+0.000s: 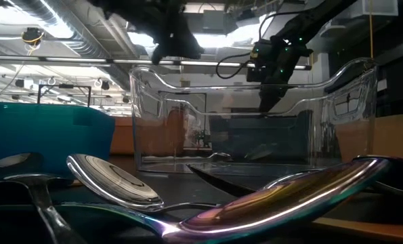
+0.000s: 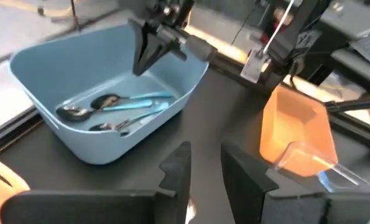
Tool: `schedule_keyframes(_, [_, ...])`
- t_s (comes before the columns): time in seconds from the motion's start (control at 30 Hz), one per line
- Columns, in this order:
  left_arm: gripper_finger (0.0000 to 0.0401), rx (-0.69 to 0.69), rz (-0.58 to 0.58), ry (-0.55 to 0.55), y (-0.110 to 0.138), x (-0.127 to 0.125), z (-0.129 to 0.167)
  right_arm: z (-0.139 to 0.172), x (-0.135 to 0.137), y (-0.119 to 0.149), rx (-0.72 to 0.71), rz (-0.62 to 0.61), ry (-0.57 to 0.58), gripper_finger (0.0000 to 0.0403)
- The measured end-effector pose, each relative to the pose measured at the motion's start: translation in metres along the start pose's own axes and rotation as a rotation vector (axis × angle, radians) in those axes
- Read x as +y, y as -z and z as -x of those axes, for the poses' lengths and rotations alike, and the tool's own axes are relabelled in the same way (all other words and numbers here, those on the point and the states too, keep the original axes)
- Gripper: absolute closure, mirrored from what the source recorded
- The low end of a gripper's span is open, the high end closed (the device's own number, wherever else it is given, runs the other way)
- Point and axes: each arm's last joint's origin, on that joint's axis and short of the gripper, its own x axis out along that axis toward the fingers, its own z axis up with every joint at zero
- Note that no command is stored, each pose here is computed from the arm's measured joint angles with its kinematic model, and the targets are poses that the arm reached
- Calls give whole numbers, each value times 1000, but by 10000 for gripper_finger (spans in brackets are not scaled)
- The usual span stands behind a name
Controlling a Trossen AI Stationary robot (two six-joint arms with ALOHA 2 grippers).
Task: Sort silverware by color (type)
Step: Put the white patterned spoon into the orange bin
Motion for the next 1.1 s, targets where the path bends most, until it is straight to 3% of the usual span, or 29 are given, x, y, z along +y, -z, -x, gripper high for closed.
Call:
schedule_keyframes(0.23, [319,232,110,-63,-6,5,-44,-1,7,-4,-37,0,-73,402])
schedule_keyframes(0.37, [319,382,175,-84,4,9,-66,-2,10,-6,-39,13,-81,402])
schedule_keyframes(0.57, [319,517,281,-30,25,13,-90,-3,13,-7,-31,24,-69,402])
schedule_keyframes(1.1, [319,636,248,-60,68,3,-123,-3,13,-8,-35,25,-67,402])
